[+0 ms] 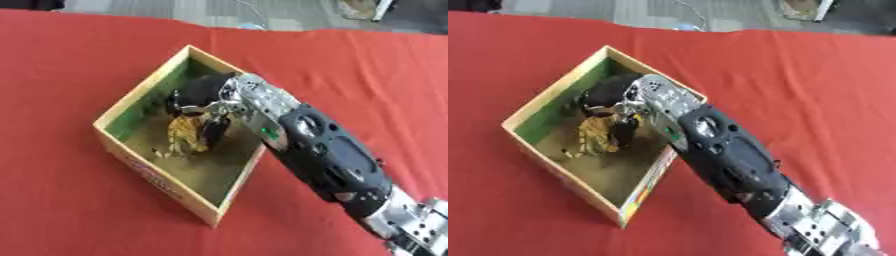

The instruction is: Pick up objects on the table and place them in the box.

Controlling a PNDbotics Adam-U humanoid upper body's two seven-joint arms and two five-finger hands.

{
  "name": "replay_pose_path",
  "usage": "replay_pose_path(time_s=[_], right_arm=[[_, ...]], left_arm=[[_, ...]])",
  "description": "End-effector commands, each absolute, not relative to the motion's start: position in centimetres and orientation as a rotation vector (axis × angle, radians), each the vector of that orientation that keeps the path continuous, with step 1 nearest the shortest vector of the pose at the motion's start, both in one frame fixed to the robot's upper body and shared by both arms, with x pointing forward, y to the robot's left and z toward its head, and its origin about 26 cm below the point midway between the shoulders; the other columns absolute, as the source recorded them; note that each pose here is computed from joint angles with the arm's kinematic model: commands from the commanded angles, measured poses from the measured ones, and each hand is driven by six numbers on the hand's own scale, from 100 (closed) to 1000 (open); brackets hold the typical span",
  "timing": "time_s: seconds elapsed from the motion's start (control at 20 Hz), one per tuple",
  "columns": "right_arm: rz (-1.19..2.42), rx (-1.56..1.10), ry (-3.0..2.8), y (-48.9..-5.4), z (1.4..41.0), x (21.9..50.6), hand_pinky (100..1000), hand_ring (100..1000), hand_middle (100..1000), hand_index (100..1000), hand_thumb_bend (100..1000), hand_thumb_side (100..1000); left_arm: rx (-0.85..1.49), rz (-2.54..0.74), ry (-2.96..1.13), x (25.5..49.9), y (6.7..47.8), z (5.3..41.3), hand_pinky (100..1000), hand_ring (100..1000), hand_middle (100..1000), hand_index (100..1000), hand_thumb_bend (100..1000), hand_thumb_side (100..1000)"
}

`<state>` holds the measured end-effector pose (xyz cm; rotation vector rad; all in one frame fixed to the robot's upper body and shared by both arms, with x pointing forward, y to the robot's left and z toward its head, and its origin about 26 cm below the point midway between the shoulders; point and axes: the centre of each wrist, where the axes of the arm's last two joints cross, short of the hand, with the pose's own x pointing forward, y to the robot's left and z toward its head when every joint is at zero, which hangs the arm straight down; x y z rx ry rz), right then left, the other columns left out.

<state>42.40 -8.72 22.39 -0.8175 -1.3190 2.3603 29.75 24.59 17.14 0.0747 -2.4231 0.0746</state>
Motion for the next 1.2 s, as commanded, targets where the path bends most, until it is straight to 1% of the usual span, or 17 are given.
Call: replay_pose_path(time_s=[0.05, 0.3, 0.35, 0.4, 0.45, 0.55, 0.8, 0.95, 1.15, 1.2], right_arm=[[2.437, -0.911, -1.247, -8.7, 24.1, 42.4, 948, 946, 881, 896, 100, 321], [2.51, -0.973, -1.16, -8.7, 24.8, 42.3, 948, 946, 881, 896, 100, 321], [2.516, -1.0, -1.159, -8.7, 25.3, 42.2, 953, 987, 918, 947, 314, 655], [2.528, -1.037, -1.155, -8.6, 26.0, 42.0, 961, 1000, 938, 971, 396, 705], [2.547, -1.072, -1.139, -8.5, 26.6, 41.8, 965, 1000, 946, 981, 440, 729], [2.586, -1.126, -1.103, -8.3, 27.2, 41.4, 966, 1000, 950, 987, 468, 739], [2.614, -1.224, -1.068, -8.3, 28.0, 40.9, 962, 1000, 944, 980, 413, 696], [2.598, -1.252, -1.1, -8.5, 28.7, 40.5, 957, 1000, 937, 973, 353, 667], [2.547, -1.272, -1.202, -8.9, 30.1, 39.7, 941, 1000, 927, 958, 252, 631], [2.525, -1.28, -1.241, -9.1, 30.6, 39.4, 924, 988, 916, 948, 173, 604]], left_arm=[[0.072, 0.059, -2.445, 29.6, 24.5, 17.7, 494, 499, 555, 671, 100, 714], [0.071, 0.06, -2.444, 29.6, 24.5, 17.7, 494, 499, 555, 671, 100, 714], [0.07, 0.058, -2.442, 29.6, 24.5, 17.7, 494, 498, 555, 671, 100, 715], [0.068, 0.056, -2.442, 29.6, 24.4, 17.7, 494, 498, 554, 671, 100, 714], [0.066, 0.055, -2.442, 29.6, 24.4, 17.7, 493, 498, 554, 671, 100, 715], [0.063, 0.053, -2.442, 29.6, 24.4, 17.8, 493, 498, 554, 670, 100, 715], [0.063, 0.054, -2.441, 29.6, 24.3, 17.8, 493, 498, 554, 670, 100, 715], [0.061, 0.054, -2.44, 29.6, 24.3, 17.8, 492, 498, 554, 670, 100, 715], [0.062, 0.057, -2.442, 29.6, 24.4, 17.9, 492, 498, 554, 670, 100, 713], [0.064, 0.059, -2.442, 29.6, 24.4, 17.8, 492, 499, 554, 670, 100, 714]])
